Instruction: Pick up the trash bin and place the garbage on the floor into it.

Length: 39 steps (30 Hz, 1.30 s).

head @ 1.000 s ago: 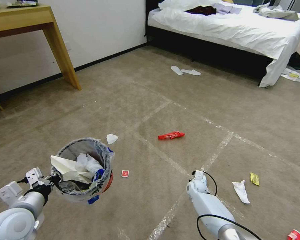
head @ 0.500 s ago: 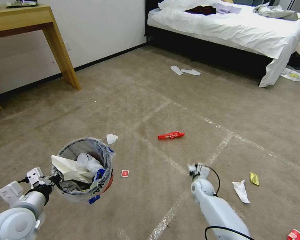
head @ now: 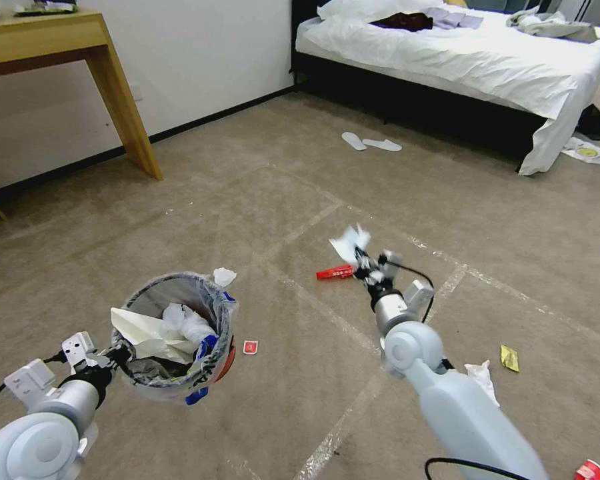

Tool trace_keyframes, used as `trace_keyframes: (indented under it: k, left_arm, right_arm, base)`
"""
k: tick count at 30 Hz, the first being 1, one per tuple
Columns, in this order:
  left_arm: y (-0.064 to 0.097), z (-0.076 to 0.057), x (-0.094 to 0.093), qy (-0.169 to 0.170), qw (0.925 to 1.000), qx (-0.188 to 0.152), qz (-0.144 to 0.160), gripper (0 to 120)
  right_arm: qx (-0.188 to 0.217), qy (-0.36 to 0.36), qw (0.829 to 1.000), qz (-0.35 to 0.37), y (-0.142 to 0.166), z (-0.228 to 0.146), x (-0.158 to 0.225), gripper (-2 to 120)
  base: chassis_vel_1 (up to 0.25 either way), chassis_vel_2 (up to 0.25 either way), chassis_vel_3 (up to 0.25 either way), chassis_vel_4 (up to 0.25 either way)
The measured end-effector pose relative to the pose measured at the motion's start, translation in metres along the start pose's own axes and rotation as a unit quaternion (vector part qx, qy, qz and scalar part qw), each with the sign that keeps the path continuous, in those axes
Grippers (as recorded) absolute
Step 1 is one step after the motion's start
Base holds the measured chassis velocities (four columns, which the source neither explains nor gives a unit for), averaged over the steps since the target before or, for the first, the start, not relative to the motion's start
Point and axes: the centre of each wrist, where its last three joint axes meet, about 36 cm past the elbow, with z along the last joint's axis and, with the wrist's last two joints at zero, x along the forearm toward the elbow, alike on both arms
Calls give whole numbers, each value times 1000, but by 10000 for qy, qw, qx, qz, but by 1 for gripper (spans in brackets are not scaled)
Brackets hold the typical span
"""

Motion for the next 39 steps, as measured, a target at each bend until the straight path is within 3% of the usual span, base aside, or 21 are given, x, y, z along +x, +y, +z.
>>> trace_keyframes:
  k: [3, 6, 8, 12, 16, 22, 31, 39]
  left_arm:
    - [-3, 1, -2, 35, 10000, 10, 45, 1]
    - [-4, 2, -2, 48, 10000, 10, 57, 1]
    - [-7, 2, -3, 66, 9999, 5, 92, 1]
    - [-9, 2, -3, 82, 9999, 1, 107, 1]
    - [-9, 2, -3, 78, 9999, 5, 107, 1]
    - [-10, 0, -5, 46, 9999, 19, 113, 1]
    - [-9, -4, -7, 24, 9999, -10, 119, 1]
    - [-8, -7, -7, 14, 9999, -15, 130, 1]
  right_arm:
    - [-14, -165, 9942, -1060, 37, -22, 14, 0]
    - [-55, -157, 9903, -1382, 49, -26, 18, 0]
    - [-187, 34, 9771, -2121, 80, -31, 24, 0]
    - [-234, 661, 9587, -2756, 120, -24, 25, 0]
    - [-259, 1005, 9520, -2878, 135, -14, 24, 0]
    - [-146, 2077, 9359, -2842, 162, 24, 16, 0]
    - [224, 2673, 9264, -2642, 175, 58, -9, 0]
    - [527, 2905, 9246, -2406, 167, 80, -23, 0]
  base:
    - [0, 0, 0, 0]
    - [0, 0, 0, 0]
    - [0, 0, 0, 0]
    - [0, 0, 0, 0]
    - [0, 0, 0, 0]
    - [0, 0, 0, 0]
    - [0, 0, 0, 0]
    - [0, 0, 0, 0]
